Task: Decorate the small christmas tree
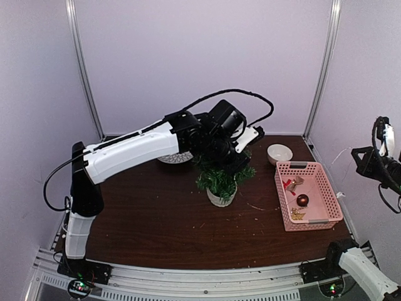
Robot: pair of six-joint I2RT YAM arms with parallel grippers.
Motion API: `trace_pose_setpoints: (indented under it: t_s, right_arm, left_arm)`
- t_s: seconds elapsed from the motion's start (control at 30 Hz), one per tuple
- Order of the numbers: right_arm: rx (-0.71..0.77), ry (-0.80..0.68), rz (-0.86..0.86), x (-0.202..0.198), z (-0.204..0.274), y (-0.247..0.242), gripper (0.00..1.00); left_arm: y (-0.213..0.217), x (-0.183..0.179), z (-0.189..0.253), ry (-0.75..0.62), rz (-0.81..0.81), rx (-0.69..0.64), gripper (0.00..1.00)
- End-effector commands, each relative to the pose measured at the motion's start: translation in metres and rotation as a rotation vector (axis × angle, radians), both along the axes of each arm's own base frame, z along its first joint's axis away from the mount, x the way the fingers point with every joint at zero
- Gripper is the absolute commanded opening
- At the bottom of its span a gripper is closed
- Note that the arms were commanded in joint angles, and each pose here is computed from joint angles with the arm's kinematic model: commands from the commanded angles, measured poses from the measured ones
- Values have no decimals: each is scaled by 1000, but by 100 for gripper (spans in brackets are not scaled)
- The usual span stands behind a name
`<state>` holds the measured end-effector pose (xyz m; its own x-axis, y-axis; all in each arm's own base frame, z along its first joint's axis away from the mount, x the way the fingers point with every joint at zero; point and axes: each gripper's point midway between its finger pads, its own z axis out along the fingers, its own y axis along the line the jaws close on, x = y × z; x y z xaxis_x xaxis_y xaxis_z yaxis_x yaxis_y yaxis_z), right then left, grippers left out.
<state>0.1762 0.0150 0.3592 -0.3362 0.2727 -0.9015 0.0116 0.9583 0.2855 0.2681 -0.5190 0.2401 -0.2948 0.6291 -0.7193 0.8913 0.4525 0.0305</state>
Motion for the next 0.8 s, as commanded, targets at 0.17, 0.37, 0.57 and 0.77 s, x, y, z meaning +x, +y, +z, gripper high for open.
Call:
trace_pose_setpoints:
  t_s: [0.17,0.37,0.57,0.77]
  right_arm:
    - [7,7,18,-8,-5,3,0]
    - [8,10,14,-13,-8,2,0]
    - [13,8,11,-13,-8,2,0]
    - [9,11,11,-12,-9,2,0]
  left_arm:
    - [12,-14,25,-68,-27,19,5]
    - [26,-17,10,-57,-4,66,3]
    - [32,-7,-4,-82,52,96,0]
    - [32,-2,-22,-60,70,124,0]
